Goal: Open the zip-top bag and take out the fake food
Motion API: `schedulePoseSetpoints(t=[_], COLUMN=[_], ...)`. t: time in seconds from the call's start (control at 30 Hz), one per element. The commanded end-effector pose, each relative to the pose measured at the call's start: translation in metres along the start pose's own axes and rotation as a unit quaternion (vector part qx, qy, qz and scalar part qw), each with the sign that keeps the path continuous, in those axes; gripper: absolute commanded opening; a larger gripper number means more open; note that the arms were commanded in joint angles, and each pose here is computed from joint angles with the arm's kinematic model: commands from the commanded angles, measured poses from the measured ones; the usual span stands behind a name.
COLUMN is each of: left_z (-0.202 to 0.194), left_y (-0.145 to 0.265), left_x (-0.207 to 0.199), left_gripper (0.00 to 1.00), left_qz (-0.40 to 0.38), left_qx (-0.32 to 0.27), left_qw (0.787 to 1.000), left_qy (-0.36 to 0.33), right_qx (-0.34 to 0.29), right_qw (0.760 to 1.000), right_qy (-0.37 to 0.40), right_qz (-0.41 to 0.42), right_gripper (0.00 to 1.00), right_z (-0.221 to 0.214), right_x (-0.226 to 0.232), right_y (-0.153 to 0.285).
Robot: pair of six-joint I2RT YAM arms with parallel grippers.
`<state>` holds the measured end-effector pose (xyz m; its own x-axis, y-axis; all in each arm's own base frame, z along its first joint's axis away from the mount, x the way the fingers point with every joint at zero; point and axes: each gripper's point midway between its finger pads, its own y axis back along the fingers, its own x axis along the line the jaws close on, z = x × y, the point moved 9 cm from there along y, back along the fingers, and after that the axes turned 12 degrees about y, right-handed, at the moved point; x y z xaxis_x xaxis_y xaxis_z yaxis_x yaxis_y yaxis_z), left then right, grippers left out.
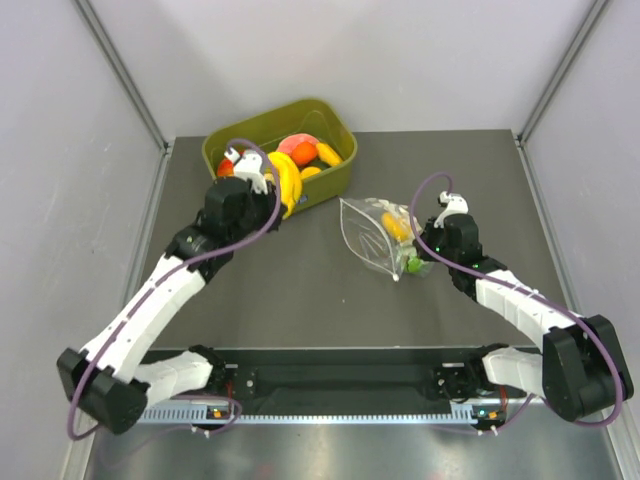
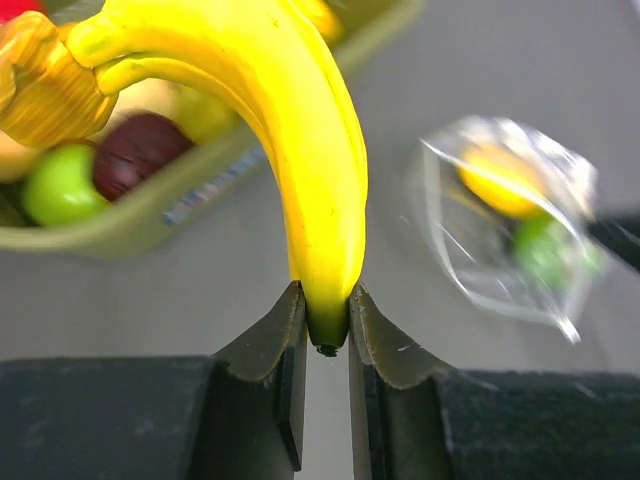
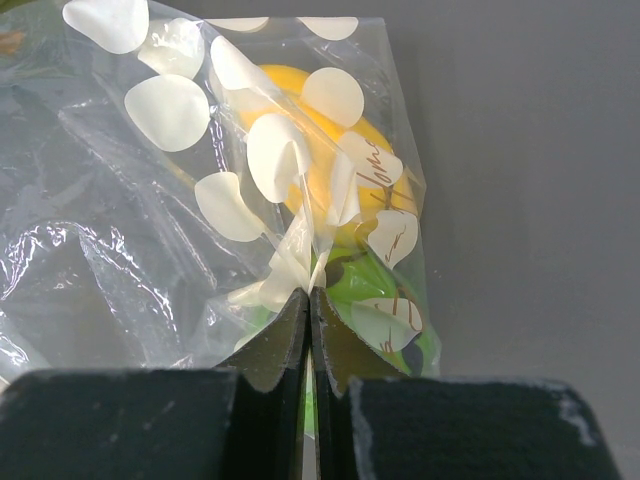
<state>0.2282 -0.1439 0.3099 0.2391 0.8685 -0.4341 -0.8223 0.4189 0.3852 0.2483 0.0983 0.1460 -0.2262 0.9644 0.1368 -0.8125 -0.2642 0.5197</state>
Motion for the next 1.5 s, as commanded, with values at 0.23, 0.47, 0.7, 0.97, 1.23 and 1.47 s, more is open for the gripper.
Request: schedulePoseSetpoints(t=[0.23, 0.47, 0.7, 0.97, 1.23, 1.47], left_z=[0.111, 0.112, 0.108, 0.111, 0.053, -0.026], left_y=[-0.099, -0.149, -0.147, -0.117, -0.086, -0.095], left_x=[0.038, 0.063, 0.060, 0.035, -0.060, -0.106], left_gripper=[0.00, 0.02, 0.99, 0.99, 0.99, 0.99], left_qz=[0.035, 0.046, 0.023, 0.008, -0.056, -0.114], left_qx=[-0.128, -0.087, -0.084, -0.088, -0.071, 0.015], left_qw=[0.991, 0.995, 0.996, 0.995, 0.988, 0.987], left_qy=[-0.014, -0.029, -0.036, -0.052, -0.124, -0.113], right_qx=[0.072, 0.073, 0.074, 0.074, 0.069, 0.070], right_qw=[0.997, 0.997, 0.997, 0.997, 0.997, 0.997], right_qy=[0.009, 0.009, 0.009, 0.009, 0.007, 0.006], right_qz=[-0.015, -0.016, -0.016, -0.015, -0.017, -0.029], right_gripper=[0.00, 0.00, 0.00, 0.00, 0.00, 0.00], right_z=[-0.029, -0.029, -0.029, -0.029, -0.027, -0.023], right_x=[-0.009, -0.009, -0.009, -0.009, -0.009, -0.010], right_y=[0.002, 0.001, 0.000, 0.001, 0.004, 0.012])
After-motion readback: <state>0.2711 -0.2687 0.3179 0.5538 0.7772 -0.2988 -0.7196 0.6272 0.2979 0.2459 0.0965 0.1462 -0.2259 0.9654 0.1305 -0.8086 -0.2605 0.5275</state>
